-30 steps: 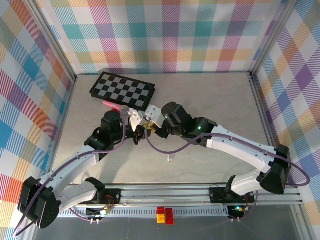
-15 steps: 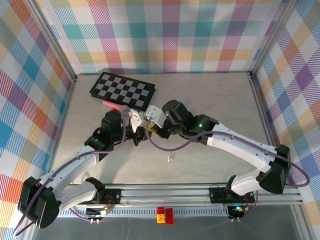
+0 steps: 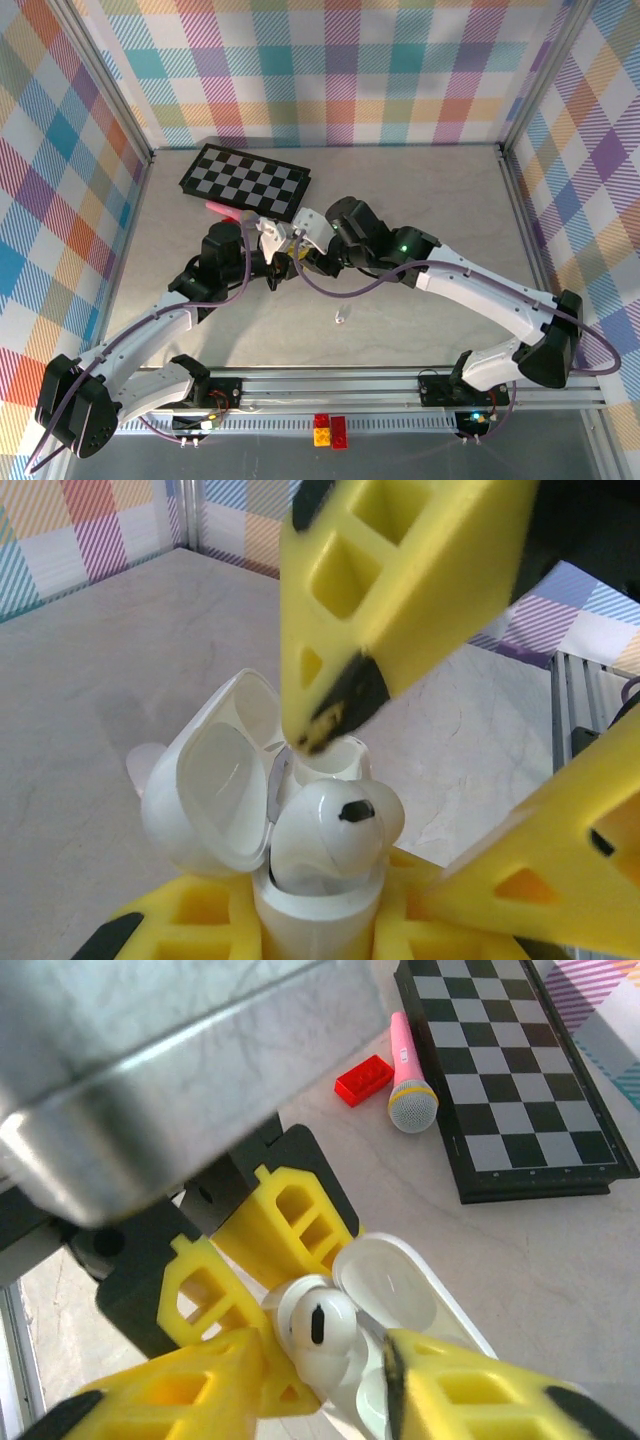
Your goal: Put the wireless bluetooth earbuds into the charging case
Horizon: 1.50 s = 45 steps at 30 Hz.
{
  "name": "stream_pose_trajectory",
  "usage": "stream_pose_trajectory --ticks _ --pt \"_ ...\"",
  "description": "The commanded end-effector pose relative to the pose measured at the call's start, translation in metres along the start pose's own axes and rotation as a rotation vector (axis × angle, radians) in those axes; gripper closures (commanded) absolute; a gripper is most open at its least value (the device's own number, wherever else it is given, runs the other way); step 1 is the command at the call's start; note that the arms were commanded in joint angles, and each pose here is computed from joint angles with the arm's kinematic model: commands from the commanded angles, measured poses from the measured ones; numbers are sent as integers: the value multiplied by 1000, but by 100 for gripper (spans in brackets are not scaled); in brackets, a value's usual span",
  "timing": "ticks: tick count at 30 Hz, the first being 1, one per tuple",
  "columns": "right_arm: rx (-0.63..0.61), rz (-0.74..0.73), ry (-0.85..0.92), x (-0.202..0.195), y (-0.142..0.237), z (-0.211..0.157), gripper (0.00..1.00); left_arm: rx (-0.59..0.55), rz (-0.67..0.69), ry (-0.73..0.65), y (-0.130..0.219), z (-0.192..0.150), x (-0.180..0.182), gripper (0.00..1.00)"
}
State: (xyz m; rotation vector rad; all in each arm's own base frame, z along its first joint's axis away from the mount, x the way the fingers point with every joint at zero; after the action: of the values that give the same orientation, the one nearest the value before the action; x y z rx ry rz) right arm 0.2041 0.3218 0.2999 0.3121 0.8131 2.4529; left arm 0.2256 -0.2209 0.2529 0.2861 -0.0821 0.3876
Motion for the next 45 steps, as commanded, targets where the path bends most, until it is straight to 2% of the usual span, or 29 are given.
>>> stream_pose_trajectory --ticks 1,3,6,11,13,17,22,27,34,38,45 --pt "-9 61 -28 5 16 -5 53 -123 52 -88 8 35 6 99" --pt "-39 53 -43 0 25 -3 47 -125 51 -90 8 35 6 99" --pt "-106 70 -93 -5 36 1 43 -124 52 -89 7 34 7 99" --pt "-278 155 -312 -25 62 5 41 -142 79 -48 9 27 15 100" --pt "-301 141 -369 -33 68 2 40 -151 79 -39 11 25 17 99" --pt "-265 118 -422 -37 65 1 39 -152 70 -43 11 23 17 99" --pt "-221 167 -460 -35 49 17 33 -123 36 -86 10 20 13 99" --pt "-178 194 -463 -35 29 26 21 -125 32 -95 13 22 11 99" --pt "-122 224 -459 -32 14 20 13 -112 33 -87 12 21 12 99" --pt "-103 195 -492 -36 6 16 14 -123 27 -89 13 22 11 99" --pt "-118 74 -532 -52 6 14 26 -134 18 -98 14 25 9 99"
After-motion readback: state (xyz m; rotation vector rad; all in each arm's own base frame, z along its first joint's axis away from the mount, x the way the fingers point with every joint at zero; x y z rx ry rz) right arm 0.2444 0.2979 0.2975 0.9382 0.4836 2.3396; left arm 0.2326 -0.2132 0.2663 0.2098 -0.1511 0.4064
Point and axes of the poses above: each hand's point on the last joint's axis, 136 mm out from that joint toward the fingers, its own y axis back along the fingers, its own x axis along the line the jaws close on, z = x × y, the point moved 4 cm from there along y, back along the fingers, and after that the axes turned 14 degrees about -y, right-handed, at the moved point
